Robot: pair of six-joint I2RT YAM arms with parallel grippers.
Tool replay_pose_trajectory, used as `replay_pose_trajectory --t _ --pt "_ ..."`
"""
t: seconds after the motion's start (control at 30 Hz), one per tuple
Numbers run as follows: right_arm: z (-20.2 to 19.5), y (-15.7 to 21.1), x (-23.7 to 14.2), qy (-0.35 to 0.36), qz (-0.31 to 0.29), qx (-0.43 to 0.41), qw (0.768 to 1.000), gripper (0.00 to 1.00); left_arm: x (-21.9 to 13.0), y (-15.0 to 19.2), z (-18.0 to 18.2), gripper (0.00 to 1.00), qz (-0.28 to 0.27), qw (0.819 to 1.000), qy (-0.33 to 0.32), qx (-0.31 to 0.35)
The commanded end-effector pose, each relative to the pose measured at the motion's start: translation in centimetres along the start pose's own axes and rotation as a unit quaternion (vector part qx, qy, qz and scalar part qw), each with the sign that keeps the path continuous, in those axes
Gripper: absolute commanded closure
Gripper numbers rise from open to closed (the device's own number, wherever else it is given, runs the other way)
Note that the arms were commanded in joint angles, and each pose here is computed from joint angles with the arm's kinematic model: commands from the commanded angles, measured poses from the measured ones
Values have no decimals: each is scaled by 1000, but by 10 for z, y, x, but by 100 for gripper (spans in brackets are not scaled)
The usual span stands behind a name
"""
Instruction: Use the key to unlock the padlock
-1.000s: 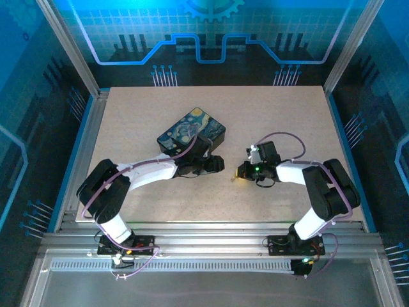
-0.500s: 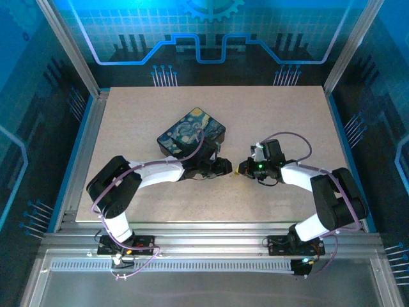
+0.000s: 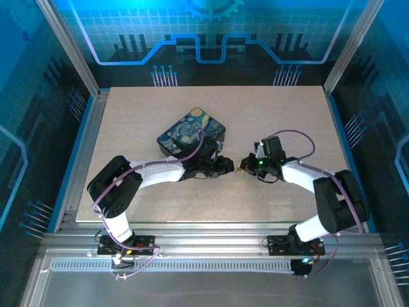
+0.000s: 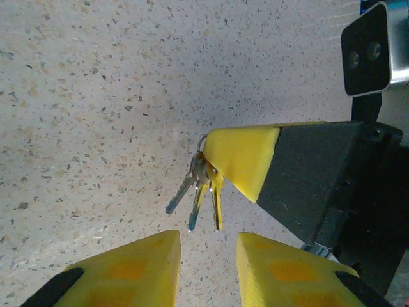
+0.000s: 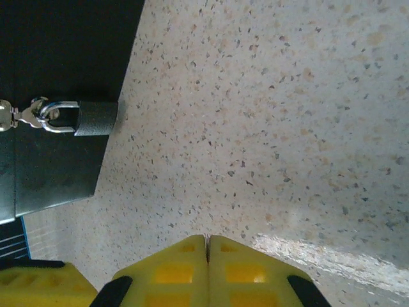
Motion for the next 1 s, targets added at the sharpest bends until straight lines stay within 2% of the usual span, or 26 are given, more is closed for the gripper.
replay_pose_trajectory --t 0.0,0.97 --pt "4 -7 3 6 -11 15 1000 98 8 4 -8 72 16 1000 20 0" --pt "18 1 17 10 -2 1 1000 98 12 3 -7 73 11 1000 15 2"
Point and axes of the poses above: each hand's point on the last joint's axis, 136 mm out from that joint toward the fingers, its own x axis out along the fingers, its own z axis along the line the jaws close on, y = z × x, the point moved 7 cm from there along -x, back along the fingers, and after that the axes turned 14 degrees about x, right-handed, at the moved point
